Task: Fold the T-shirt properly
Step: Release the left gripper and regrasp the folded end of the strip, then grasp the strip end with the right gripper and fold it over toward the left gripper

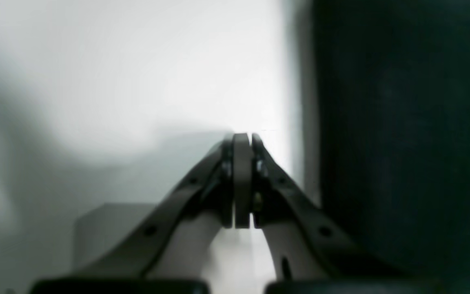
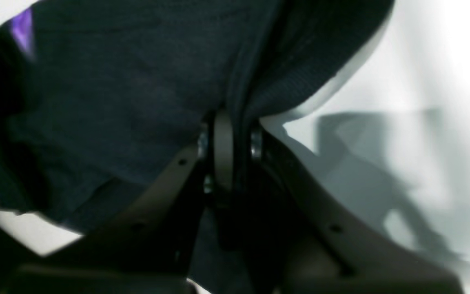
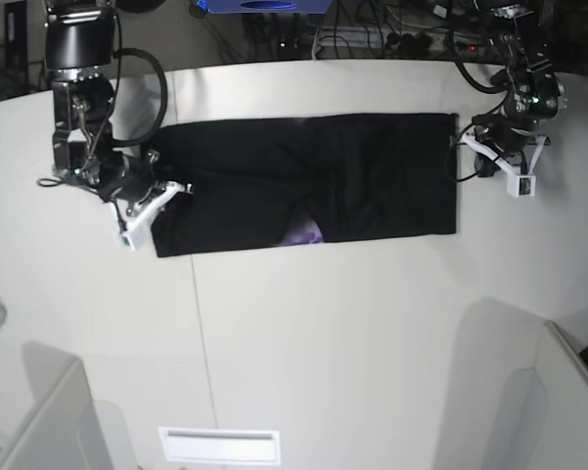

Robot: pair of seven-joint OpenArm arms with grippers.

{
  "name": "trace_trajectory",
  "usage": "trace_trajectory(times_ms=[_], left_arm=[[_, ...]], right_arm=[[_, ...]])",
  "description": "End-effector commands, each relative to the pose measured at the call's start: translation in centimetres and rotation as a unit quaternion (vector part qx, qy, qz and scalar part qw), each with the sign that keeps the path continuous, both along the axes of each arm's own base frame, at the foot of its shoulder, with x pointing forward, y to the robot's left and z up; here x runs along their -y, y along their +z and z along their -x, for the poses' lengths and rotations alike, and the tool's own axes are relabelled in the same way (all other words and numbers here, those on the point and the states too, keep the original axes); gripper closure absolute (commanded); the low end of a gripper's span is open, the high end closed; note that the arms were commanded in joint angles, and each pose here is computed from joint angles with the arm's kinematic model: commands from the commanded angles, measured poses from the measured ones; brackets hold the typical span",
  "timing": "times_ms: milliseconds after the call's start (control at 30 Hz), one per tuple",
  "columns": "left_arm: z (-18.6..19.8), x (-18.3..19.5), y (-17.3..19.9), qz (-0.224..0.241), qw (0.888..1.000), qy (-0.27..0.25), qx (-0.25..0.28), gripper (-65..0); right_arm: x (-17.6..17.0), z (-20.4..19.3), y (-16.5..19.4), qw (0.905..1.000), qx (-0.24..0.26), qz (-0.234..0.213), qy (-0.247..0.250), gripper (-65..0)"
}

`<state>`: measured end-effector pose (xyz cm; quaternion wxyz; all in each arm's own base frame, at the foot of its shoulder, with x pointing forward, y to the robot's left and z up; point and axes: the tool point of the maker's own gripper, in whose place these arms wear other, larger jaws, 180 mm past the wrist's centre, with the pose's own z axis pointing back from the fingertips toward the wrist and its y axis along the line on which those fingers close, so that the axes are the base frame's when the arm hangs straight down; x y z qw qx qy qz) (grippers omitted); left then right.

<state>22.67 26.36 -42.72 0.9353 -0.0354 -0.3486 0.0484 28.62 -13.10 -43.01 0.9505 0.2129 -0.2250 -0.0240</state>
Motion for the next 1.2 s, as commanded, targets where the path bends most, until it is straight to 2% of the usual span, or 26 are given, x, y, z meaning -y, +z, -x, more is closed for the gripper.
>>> trace_trajectory(times_ms=[0,267,467,733,967,1167], left_arm=[[0.3,0.2,-0.1,-0.004,1.000,-0.007,-0.011,0.0],[0.0,3.2,-0.8,0.010,0.999,-0.047,-0.018,0.0],[-0.1,3.7,-0.8,0.011,0.998,-0.054,-0.018,0.0],[-1.0,4.0,1.4,-0.005,0.998,-0.067,0.011,0.0],[-0.3,4.1,0.8,-0.002,0.997,-0.070,-0.018,0.0],[0.0,4.0,0.6,-0.006,0.997,-0.071,-0.024,0.0]], right_arm=[[-0.1,-1.3,1.7,0.9995,0.033,0.000,0.004,0.0],[-2.3,-1.1,4.9,0.9961,0.084,-0.008,0.025,0.0],[-5.4,-0.7,7.4,0.9930,0.102,-0.034,0.048,0.0],[-10.0,0.1,10.4,0.9874,0.114,-0.086,0.069,0.0],[-15.4,1.7,11.3,0.9778,0.111,-0.119,0.132,0.0],[-18.9,2.2,12.6,0.9684,0.124,-0.152,0.154,0.0]])
